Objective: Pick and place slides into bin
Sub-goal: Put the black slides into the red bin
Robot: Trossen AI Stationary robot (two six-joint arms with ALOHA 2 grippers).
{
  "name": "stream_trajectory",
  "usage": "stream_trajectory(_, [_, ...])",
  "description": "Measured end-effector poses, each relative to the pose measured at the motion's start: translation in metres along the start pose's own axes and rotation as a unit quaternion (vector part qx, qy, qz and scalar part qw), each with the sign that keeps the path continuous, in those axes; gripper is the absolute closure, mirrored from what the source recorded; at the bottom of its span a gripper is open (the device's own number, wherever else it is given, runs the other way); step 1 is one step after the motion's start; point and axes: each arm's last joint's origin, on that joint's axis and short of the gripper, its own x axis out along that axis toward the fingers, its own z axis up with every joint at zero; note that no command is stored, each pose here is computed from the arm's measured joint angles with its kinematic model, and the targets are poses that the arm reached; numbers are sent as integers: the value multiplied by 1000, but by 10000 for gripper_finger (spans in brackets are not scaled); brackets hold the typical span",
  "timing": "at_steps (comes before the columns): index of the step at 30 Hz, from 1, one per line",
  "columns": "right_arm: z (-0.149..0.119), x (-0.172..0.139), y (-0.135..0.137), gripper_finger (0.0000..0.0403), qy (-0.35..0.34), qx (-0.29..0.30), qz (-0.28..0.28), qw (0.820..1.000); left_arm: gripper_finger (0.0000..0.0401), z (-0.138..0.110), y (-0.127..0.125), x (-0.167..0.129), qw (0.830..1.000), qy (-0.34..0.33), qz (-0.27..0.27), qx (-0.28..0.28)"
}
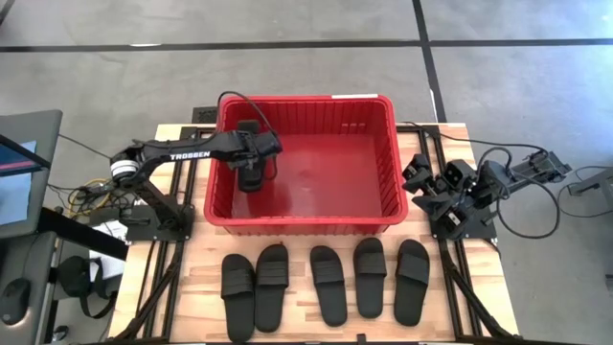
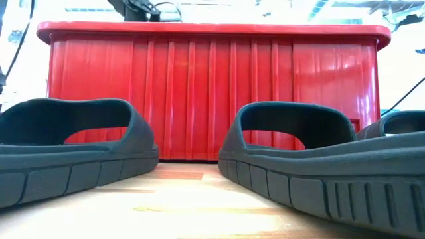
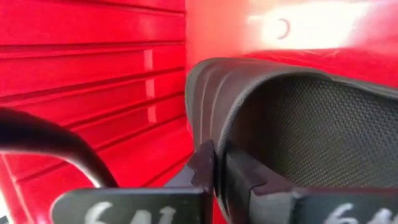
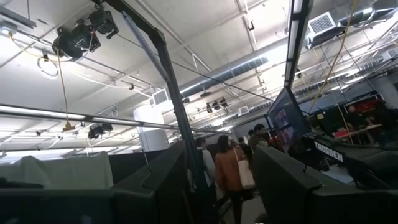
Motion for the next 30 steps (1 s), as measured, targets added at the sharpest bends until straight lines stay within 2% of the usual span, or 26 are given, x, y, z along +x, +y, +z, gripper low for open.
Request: stream_trajectory(30, [0, 0, -1, 230, -3, 0, -13, 1000, 401, -11, 36, 29, 998, -20, -21, -52])
